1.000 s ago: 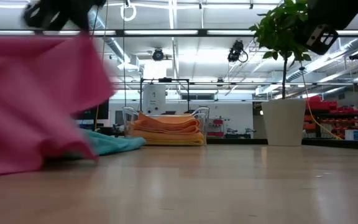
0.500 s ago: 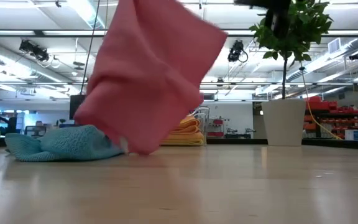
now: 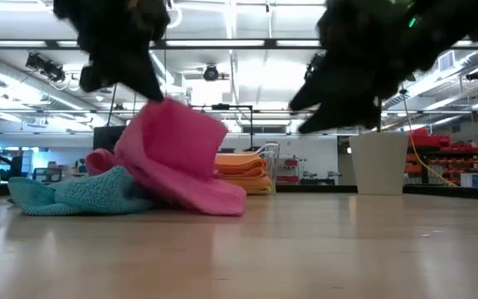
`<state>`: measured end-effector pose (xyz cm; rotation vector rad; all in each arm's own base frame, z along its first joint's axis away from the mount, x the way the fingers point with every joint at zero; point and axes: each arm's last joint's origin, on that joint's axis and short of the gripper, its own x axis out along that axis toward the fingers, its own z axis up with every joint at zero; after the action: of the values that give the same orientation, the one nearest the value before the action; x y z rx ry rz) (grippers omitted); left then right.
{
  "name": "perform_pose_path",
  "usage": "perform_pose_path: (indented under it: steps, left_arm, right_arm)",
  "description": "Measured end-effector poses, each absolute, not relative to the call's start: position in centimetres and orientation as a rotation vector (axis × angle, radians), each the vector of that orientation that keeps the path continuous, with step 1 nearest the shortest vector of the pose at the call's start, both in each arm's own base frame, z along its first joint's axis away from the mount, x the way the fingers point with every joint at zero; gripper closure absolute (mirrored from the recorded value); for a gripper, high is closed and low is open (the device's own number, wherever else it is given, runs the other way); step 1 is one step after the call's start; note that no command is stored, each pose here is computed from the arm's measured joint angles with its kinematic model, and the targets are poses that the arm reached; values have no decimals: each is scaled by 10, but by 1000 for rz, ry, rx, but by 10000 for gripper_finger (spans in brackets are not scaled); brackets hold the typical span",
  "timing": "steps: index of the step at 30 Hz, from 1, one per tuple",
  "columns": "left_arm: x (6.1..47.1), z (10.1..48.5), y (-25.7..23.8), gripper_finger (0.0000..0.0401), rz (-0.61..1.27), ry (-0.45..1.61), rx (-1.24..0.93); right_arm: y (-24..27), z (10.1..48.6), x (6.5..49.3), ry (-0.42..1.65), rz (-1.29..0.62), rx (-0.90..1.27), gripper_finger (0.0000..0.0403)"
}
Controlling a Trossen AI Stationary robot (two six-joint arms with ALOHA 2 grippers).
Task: Fold microfiber towels
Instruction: Fold the pink microfiber towel
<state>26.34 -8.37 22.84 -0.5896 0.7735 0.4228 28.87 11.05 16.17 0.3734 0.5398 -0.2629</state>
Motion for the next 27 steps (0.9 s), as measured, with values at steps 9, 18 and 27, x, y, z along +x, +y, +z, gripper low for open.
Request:
perform_pose_path:
  steps: [9,18,27]
  left_arm:
    - [260,215,-87,388,424,749,-690]
    - [263,217,-88,384,417,716,-732]
    - [263,218,-87,385,424,710,-747]
  right_arm:
    - [127,145,334,582,-245,220,146]
    - [105,174,367,607,-200,109,146]
    - [76,168,374,667,-119,175,171]
